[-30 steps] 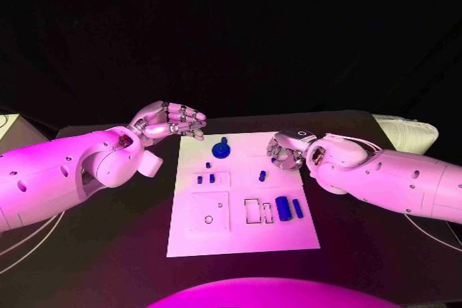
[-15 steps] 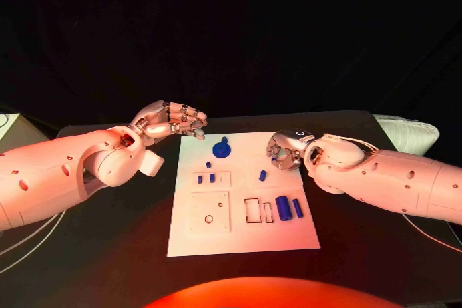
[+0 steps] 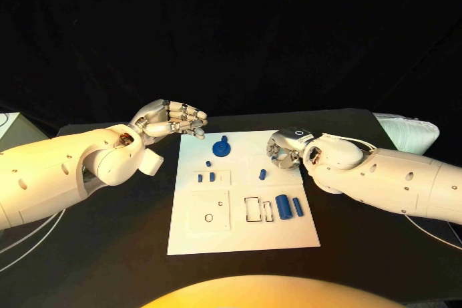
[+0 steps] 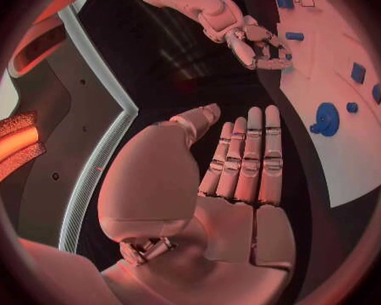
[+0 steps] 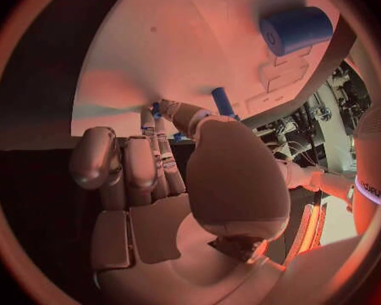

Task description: Assemble the parts on the task board

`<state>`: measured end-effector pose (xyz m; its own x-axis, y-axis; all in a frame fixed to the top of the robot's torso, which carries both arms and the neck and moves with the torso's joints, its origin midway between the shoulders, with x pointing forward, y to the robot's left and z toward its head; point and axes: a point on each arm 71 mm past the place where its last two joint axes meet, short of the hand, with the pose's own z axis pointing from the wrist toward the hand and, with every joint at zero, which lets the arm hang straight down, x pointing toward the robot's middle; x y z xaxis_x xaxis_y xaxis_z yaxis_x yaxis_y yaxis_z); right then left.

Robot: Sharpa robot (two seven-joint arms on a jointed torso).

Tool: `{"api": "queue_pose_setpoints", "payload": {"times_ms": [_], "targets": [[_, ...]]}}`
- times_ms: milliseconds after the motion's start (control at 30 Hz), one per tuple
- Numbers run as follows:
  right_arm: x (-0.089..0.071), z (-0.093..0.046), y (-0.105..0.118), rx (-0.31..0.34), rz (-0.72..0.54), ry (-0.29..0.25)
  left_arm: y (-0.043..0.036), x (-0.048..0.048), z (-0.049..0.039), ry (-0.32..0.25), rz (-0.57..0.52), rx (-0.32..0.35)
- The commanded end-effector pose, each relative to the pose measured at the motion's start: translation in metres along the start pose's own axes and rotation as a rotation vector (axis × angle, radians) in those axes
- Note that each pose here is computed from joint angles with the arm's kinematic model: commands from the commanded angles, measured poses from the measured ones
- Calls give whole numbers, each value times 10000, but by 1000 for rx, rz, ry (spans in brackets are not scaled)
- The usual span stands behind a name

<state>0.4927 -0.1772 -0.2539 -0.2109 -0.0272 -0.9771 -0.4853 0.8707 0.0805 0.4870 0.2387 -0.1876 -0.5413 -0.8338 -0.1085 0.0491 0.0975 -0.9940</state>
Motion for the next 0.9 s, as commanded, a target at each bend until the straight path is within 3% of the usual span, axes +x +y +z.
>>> {"api": "queue_pose_setpoints", "payload": {"times_ms": [33, 900], "targets": [[153, -43, -36, 33, -48, 83, -7, 23, 0, 23, -2, 5], [111, -74, -15, 39, -25, -14, 0, 19, 1, 22, -2, -2]]}}
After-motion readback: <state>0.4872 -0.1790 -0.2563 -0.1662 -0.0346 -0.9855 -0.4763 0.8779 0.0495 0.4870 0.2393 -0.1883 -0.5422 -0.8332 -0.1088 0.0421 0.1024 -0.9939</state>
